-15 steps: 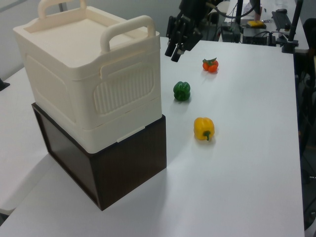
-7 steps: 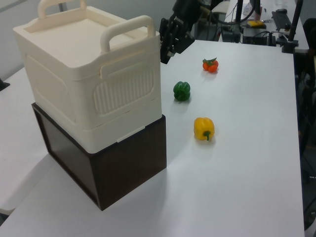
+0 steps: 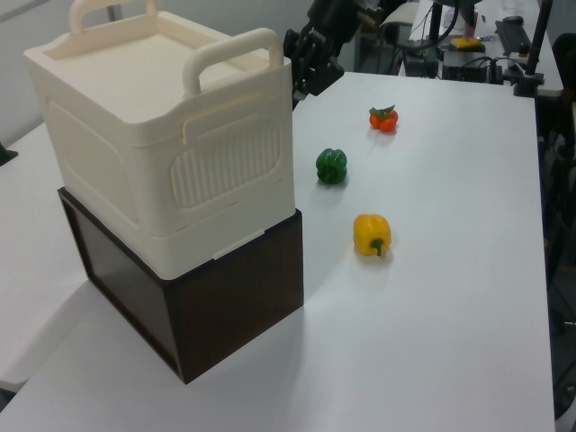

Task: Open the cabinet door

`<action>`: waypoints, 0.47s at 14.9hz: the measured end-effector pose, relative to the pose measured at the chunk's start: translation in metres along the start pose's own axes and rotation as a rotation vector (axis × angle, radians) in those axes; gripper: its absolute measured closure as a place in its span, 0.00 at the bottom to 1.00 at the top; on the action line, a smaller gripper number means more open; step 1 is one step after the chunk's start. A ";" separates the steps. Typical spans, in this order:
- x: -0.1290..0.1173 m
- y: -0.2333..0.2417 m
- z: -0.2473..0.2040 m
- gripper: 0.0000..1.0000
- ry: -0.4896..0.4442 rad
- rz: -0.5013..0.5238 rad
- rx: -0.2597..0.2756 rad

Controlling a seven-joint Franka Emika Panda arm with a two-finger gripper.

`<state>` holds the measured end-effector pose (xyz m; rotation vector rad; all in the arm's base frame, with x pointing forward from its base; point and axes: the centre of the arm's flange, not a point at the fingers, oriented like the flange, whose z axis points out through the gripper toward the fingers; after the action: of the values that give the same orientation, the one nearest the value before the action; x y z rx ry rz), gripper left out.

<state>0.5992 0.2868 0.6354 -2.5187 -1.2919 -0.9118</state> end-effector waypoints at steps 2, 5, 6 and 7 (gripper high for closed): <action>0.001 -0.001 0.004 0.73 0.003 -0.001 0.003; 0.001 -0.003 0.007 0.75 0.001 -0.002 0.007; 0.001 -0.003 0.007 0.75 0.001 -0.003 0.008; 0.001 -0.005 0.008 0.80 0.001 -0.005 0.010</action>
<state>0.5995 0.2939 0.6294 -2.5081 -1.2996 -0.9058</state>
